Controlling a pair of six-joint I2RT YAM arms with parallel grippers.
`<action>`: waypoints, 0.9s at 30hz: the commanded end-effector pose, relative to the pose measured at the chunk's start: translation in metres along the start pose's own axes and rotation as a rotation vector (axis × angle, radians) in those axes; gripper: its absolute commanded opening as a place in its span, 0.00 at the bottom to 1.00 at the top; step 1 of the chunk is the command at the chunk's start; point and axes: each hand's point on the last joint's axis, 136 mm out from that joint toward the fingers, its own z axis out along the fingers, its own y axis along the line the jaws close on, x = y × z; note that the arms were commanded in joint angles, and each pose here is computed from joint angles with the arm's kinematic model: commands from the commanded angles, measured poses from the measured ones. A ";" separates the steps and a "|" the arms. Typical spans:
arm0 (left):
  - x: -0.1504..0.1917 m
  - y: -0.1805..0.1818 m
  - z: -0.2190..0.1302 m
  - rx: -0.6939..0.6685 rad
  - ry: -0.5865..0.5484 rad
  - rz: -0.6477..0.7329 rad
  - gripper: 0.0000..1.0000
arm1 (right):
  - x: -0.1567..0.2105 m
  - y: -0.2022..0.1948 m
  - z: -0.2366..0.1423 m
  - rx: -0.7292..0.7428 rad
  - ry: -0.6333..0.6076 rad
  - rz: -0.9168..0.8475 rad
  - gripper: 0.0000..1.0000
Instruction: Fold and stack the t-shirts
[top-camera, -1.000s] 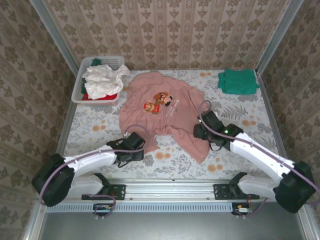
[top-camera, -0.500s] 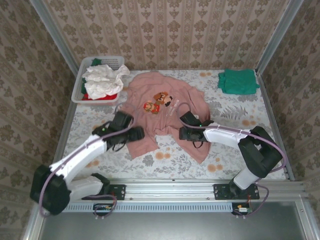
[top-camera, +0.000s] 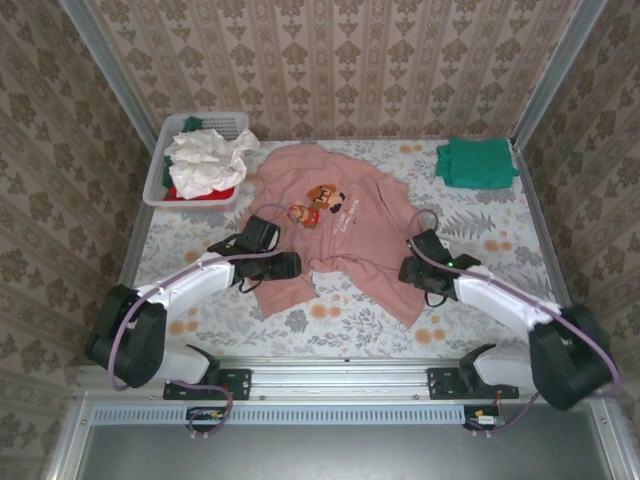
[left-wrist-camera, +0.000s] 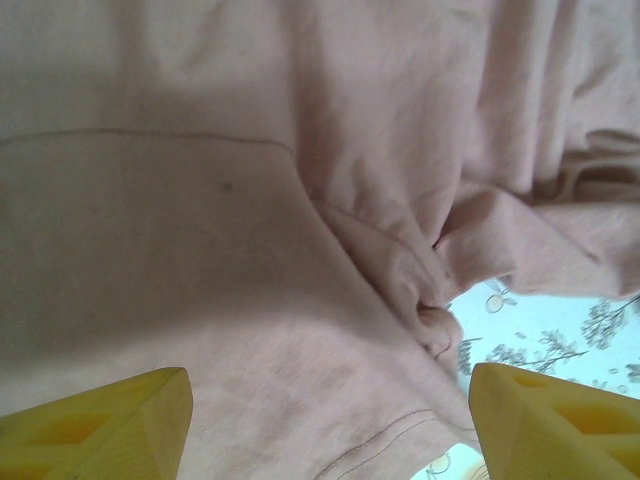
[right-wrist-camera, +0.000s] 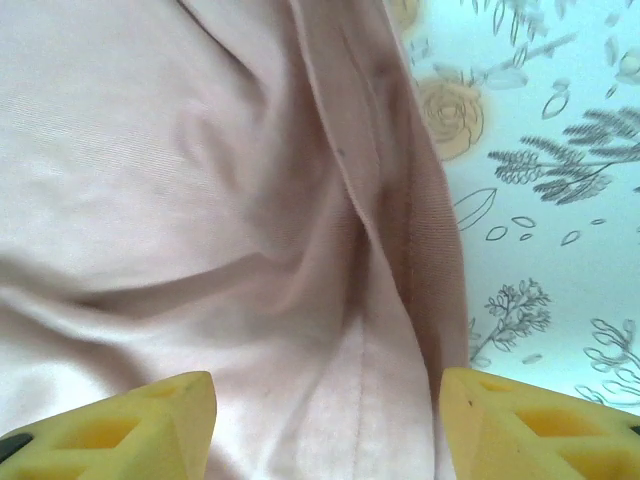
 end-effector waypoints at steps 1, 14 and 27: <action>0.015 0.001 0.003 -0.019 0.039 0.062 0.75 | 0.001 0.014 -0.025 -0.085 -0.042 -0.045 0.63; 0.090 0.030 0.018 -0.162 0.122 0.021 0.73 | 0.065 0.077 0.006 -0.125 0.073 -0.244 0.61; 0.156 0.072 -0.014 -0.247 0.194 -0.106 0.70 | 0.093 -0.029 0.005 0.068 0.161 -0.040 0.63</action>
